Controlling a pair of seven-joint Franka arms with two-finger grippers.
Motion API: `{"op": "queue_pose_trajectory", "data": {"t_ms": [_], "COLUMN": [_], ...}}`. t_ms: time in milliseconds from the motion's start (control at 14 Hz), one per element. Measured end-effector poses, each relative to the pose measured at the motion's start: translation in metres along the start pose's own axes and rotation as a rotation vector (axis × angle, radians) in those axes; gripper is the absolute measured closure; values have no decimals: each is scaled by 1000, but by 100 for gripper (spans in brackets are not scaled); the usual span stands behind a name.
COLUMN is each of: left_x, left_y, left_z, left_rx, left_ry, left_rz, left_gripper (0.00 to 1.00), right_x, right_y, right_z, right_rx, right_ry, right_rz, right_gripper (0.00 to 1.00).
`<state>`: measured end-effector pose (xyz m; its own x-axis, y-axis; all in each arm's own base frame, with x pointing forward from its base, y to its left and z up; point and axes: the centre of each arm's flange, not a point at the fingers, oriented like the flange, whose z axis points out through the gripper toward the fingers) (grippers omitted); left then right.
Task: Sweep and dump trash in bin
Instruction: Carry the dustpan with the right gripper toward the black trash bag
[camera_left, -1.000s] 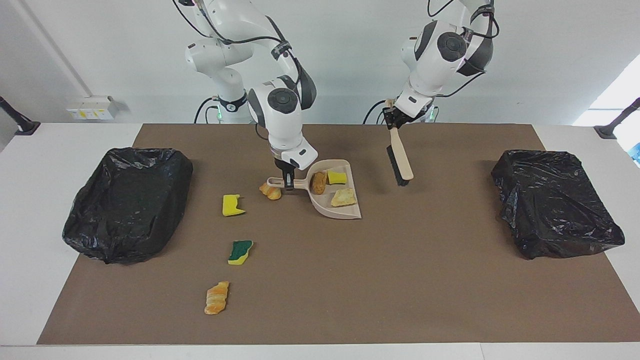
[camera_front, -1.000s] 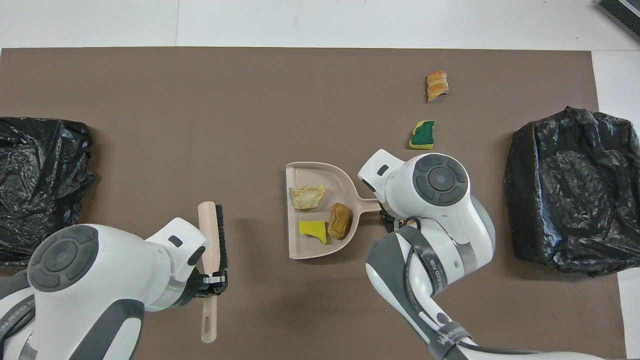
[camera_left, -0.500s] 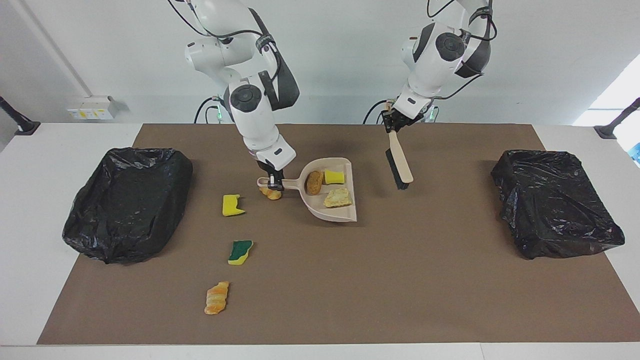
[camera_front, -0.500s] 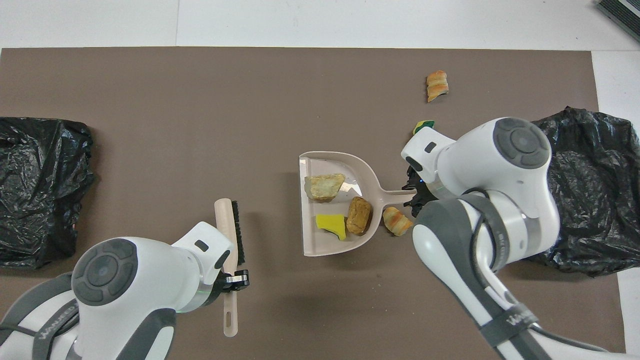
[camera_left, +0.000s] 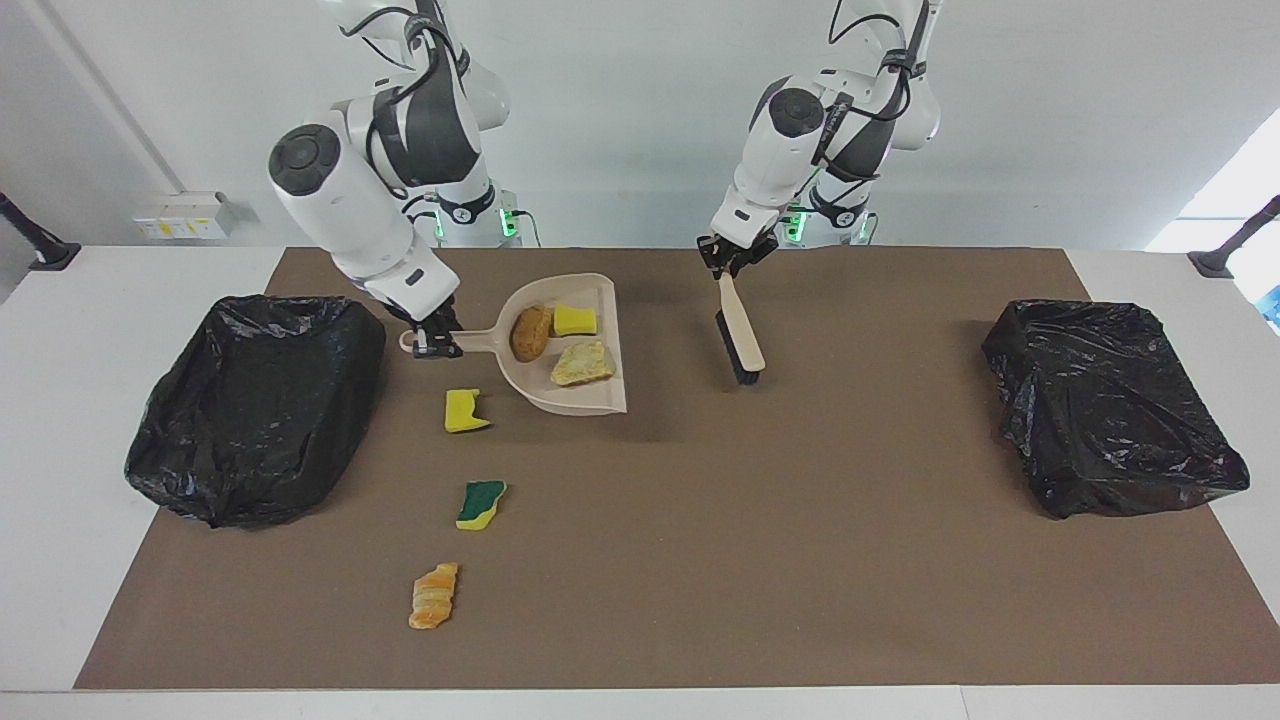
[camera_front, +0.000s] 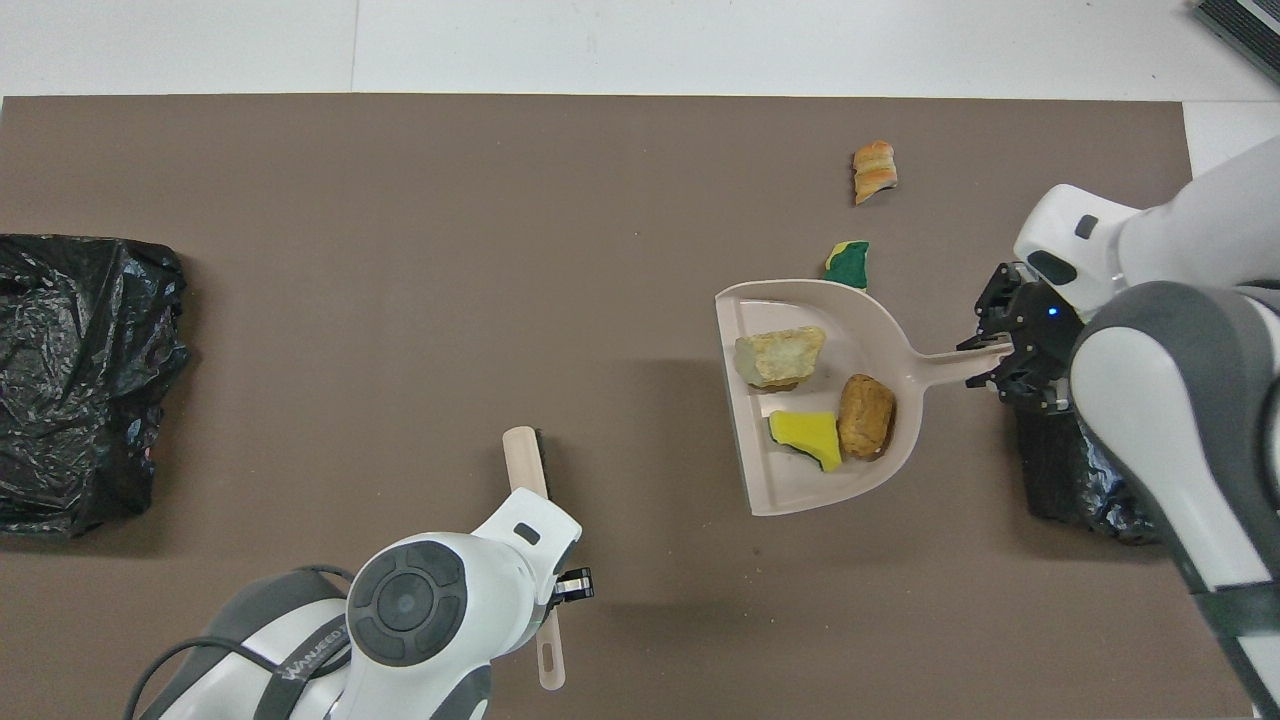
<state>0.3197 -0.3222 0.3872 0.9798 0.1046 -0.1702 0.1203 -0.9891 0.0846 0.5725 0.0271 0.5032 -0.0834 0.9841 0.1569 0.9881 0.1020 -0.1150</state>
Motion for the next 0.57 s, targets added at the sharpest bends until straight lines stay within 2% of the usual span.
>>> {"op": "queue_pose_trajectory", "data": {"t_ms": [214, 500, 571], "left_x": [-6, -5, -4], "left_y": [14, 16, 15], "left_z": [20, 32, 32], "left_rx": [2, 8, 9], "left_ry": [5, 2, 1], "left_rz": [10, 10, 8], "left_gripper": [74, 74, 68], "right_x": [-59, -147, -172], "right_y": [-15, -42, -51], "right_z": [-24, -42, -46], "right_rx": [-17, -23, -26], "right_ry": [-25, -90, -100], "right_rz": [-2, 29, 43], "right_gripper": [67, 67, 67]}}
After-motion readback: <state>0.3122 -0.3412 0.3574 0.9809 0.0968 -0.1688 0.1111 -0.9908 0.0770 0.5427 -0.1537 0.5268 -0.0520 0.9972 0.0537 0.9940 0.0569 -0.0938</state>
